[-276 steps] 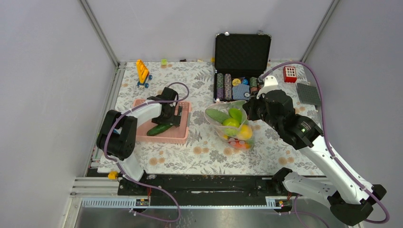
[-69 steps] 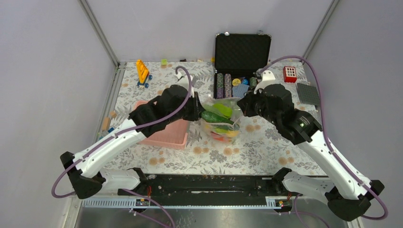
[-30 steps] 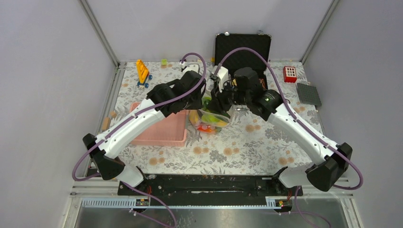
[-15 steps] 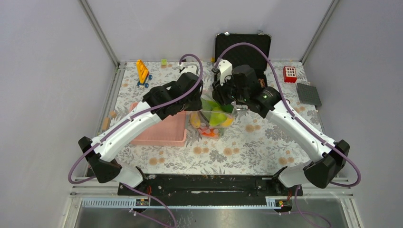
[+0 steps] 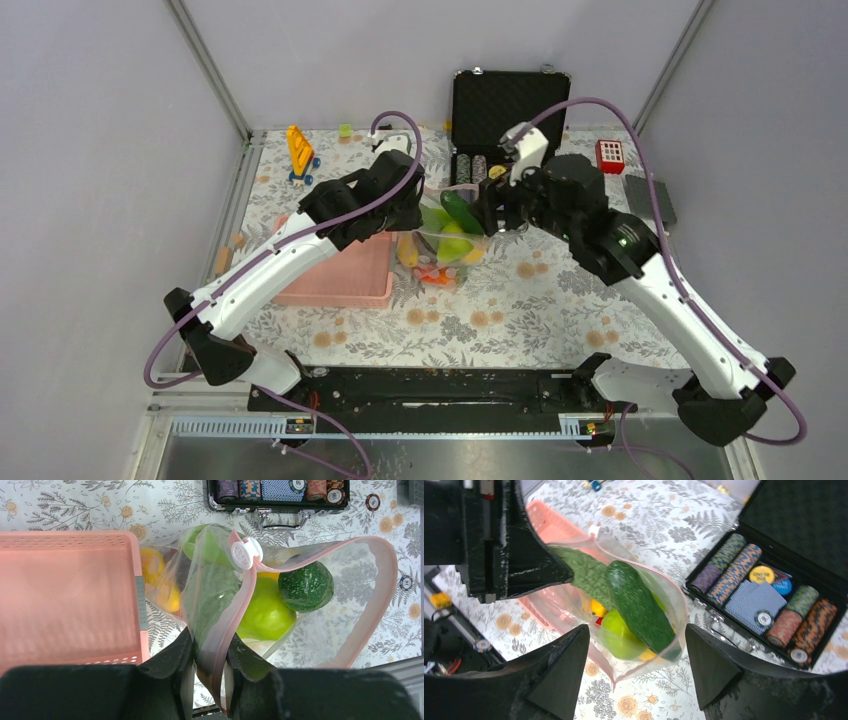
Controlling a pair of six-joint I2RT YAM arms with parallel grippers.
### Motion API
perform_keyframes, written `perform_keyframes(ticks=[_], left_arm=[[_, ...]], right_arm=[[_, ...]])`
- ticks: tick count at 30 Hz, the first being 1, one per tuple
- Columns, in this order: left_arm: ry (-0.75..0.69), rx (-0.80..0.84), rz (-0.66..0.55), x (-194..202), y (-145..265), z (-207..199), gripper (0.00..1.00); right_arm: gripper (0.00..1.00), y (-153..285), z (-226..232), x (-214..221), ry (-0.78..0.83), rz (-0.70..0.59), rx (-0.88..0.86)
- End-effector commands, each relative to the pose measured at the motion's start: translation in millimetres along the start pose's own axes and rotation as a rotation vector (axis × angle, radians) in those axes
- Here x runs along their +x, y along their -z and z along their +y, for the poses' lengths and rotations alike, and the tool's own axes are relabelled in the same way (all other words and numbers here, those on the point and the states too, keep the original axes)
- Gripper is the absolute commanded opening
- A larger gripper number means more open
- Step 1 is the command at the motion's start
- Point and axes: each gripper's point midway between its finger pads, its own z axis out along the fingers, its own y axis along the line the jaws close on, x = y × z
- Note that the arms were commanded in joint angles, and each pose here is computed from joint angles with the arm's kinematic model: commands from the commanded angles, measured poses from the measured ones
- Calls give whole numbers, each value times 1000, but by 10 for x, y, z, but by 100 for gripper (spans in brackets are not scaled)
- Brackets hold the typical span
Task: Place the food in the zip-top bag and seal the zipper
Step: Adjust the zipper food storage bag at the center of the board.
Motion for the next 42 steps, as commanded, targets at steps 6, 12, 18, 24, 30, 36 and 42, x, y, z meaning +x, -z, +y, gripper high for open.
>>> perform_keyframes(ticks=[6,12,18,24,30,36,42], left_arm=[[84,35,-121,-294,120,-53,1],[90,29,-115,-262,95,-38,6],[24,44,-114,-262,143,-19,61],[-185,20,-145,-352,150,90,99],[-282,64,-144,-463,155,42,99],[-284,195,-199,-496,340,76,99],[-308,365,-341,-386,547,131,99]], right_arm=[[74,-50,-371,407,-218,27,264],[42,-237,-307,574,-233,96,233],[0,-224,-287,415,-151,75,195],[0,-149,-221,148,-81,37,99],[0,-155,-105,50,-5,79,-56],[0,-193,-214,-8,-18,103,-99],[0,-156,-321,28,-1,136,-163]])
